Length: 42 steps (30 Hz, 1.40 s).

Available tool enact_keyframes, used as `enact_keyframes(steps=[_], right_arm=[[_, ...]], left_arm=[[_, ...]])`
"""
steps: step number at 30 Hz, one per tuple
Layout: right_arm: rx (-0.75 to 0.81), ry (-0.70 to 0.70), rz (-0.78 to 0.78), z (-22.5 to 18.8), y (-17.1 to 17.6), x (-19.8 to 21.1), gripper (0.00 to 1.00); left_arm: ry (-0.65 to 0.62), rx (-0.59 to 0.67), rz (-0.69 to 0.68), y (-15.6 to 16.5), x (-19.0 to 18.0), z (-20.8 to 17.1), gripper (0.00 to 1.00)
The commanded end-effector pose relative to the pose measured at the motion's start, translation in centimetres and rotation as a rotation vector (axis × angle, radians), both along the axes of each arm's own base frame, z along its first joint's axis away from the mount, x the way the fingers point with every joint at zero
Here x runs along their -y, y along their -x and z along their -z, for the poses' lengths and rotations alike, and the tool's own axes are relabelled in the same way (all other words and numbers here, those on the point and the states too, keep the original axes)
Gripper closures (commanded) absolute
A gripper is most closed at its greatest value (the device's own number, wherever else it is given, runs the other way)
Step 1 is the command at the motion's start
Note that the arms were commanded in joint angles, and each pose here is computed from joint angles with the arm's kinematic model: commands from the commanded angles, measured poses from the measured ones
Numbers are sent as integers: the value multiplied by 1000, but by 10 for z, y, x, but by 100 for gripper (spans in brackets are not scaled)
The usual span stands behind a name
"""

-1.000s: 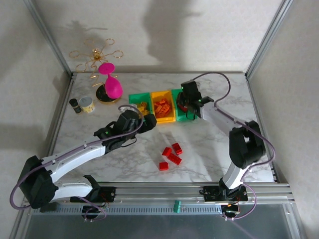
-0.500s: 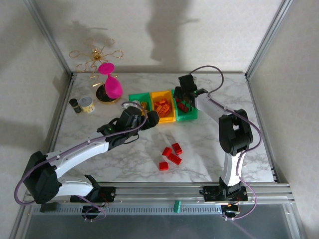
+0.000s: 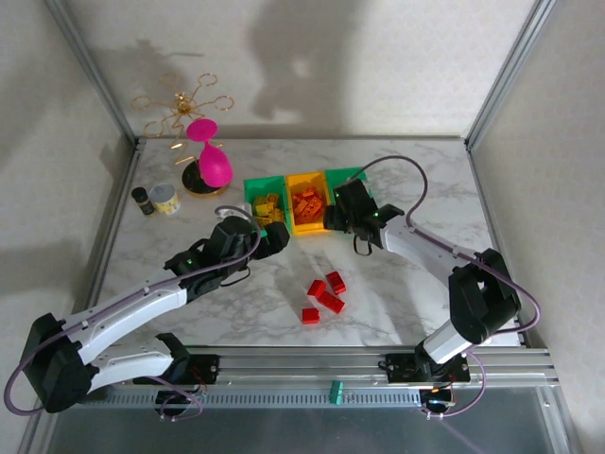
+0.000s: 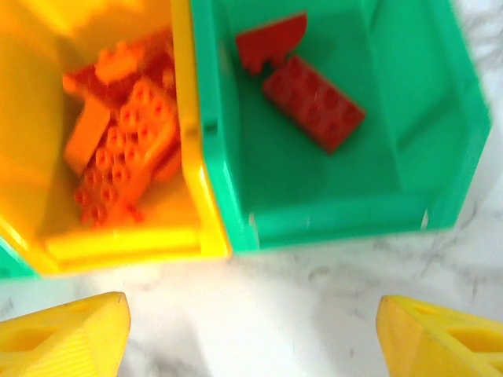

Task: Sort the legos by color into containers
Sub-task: Pick up the lego from the bottom-center of the table.

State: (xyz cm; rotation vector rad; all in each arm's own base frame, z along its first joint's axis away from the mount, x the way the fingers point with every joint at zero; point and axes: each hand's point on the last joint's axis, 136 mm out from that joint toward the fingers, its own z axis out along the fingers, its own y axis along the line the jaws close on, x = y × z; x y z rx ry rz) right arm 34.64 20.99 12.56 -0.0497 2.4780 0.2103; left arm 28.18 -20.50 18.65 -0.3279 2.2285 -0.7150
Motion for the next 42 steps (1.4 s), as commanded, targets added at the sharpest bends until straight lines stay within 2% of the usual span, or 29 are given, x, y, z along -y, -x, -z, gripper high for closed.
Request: enact_keyframes(steps=[1,3,8,14,19,22,27,31,42], right_arm=[[-71,5,-21,15,34,0,17],[-102,-2,-69,26,56,-13,17],[-160,-5,-93,48,84,-19,16],[-254,-2,-48,81,108,-9,19],[-279,20,-45,93,118,0,27],[-306,-27,-124,99,128,-12,28],[-310,17,-102,105,128,-4,31],[-301,-35,-143,99,129,-15,31],[-292,-23,-124,96,127,-13,56]], left_arm=[[-3,-38,-39,10,-15,17,1],[-1,-57,-52,15,-19,23,0],[-1,-80,-71,22,-26,32,0],[13,-88,-92,25,-30,36,0],[9,-93,-93,24,-30,36,0],[-1,-91,-87,23,-28,36,0],[-4,-97,-89,22,-28,37,0],[-4,-98,-87,23,-28,37,0],[1,-83,-90,22,-30,31,0]])
